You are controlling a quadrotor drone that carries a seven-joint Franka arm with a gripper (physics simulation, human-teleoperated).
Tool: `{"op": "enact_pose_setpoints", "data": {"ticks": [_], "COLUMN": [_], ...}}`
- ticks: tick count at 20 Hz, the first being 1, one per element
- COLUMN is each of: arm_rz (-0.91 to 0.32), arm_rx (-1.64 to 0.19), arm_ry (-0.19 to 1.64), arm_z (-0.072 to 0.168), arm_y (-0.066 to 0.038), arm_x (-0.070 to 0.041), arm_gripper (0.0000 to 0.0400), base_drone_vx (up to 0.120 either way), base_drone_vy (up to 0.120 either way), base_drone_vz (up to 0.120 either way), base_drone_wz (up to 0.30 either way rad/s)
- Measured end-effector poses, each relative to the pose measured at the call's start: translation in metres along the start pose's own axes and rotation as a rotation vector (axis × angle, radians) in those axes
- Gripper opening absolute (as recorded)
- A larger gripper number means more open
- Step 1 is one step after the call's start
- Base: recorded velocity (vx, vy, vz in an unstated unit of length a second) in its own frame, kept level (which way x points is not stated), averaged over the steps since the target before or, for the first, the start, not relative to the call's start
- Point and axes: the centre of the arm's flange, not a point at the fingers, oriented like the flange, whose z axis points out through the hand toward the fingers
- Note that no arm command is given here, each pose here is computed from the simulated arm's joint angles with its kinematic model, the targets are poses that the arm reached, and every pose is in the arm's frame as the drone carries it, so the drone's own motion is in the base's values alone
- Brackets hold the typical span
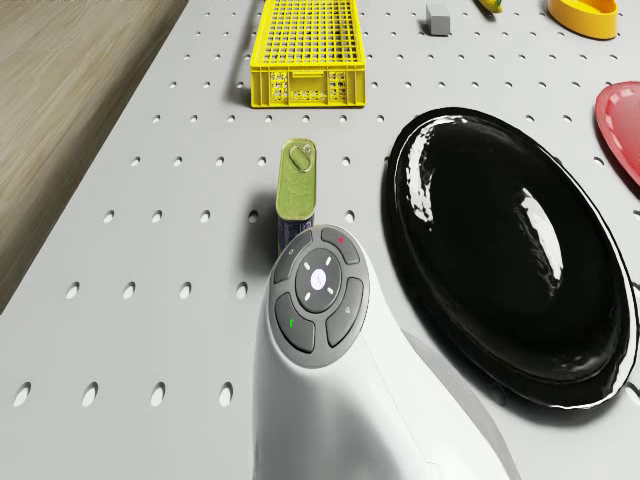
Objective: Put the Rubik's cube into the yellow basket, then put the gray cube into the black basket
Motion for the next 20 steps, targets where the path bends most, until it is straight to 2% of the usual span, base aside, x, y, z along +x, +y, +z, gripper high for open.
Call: {"op": "enact_pose_setpoints", "data": {"ticks": [7, 17, 20], "arm_rz": [0.0, 0.0, 0.0], "arm_rx": [0.0, 0.0, 0.0], "arm_ry": [0.0, 0.0, 0.0], "arm_z": [-0.018, -0.024, -0.024], "arm_y": [0.0, 0.0, 0.0], "arm_x": [0.0, 0.0, 0.0], "arm_gripper": [0.0325, 0.0325, 0.0325], "base_drone_vx": [0.0, 0.0, 0.0], "base_drone_vy": [0.0, 0.0, 0.067], "base_drone_vz": [0.12, 0.12, 0.013], "base_drone_wz": [0.0, 0.0, 0.0]}}
